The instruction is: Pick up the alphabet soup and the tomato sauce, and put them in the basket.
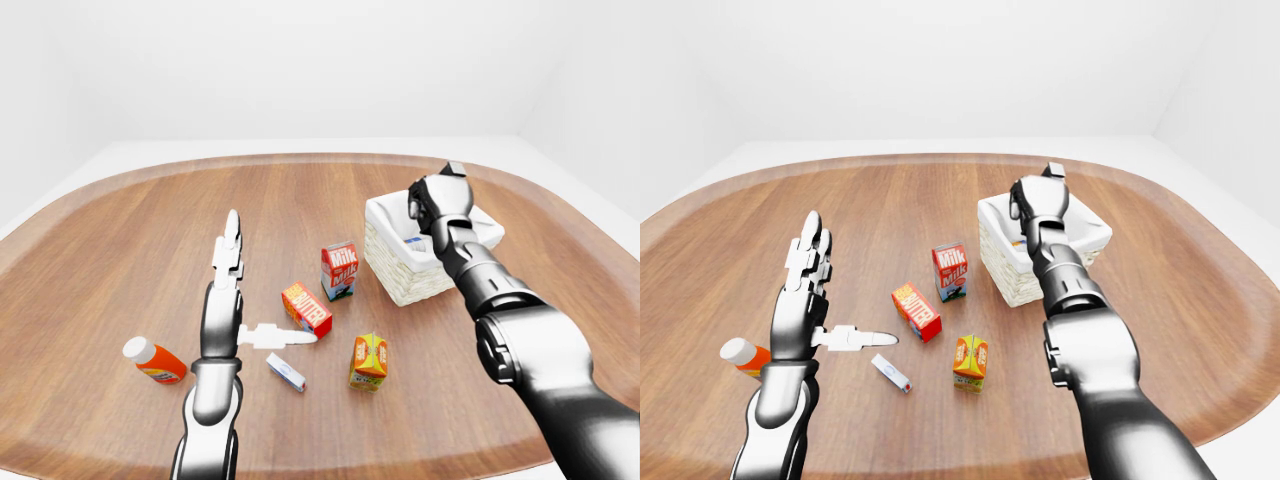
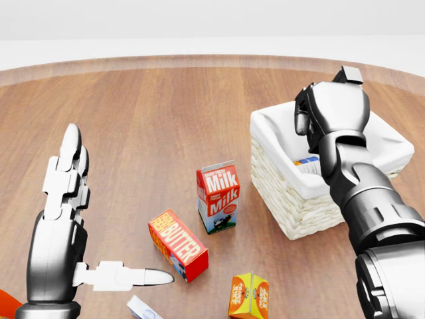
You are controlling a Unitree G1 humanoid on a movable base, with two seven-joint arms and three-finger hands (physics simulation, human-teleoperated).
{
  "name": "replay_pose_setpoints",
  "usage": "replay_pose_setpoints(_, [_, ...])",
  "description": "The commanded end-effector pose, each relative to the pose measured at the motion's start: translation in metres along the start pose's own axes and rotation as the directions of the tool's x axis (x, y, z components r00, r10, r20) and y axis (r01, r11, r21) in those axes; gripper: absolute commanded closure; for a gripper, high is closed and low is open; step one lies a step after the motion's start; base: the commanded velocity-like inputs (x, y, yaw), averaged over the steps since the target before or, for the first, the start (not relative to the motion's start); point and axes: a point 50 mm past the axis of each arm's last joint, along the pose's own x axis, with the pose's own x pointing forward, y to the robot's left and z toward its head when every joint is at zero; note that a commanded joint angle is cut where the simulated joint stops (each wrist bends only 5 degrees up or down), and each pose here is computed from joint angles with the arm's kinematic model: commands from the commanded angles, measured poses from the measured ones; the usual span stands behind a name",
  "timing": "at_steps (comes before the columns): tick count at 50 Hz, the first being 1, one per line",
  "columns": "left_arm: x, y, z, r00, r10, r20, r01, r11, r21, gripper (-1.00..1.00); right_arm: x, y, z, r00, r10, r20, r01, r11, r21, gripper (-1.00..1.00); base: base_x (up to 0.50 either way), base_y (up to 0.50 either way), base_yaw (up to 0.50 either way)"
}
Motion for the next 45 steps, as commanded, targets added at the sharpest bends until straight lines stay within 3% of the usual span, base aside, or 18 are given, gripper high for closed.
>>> replay_pose_setpoints(1, [0.0,0.0,0.0,1.0,-0.002,-0.001,0.002,1.0,0.002,-1.0,0.004,-0.006,0.004,0.999,-0.02,0.029,0.021,0.999,-0.034,1.0,0.0,0.0,0.0])
replay_pose_setpoints(45, [0.0,0.0,0.0,1.0,-0.002,-0.001,0.002,1.0,0.002,-1.0,-0.003,0.005,-0.004,0.997,0.029,0.065,-0.019,0.988,-0.153,1.0,0.0,0.0,0.0])
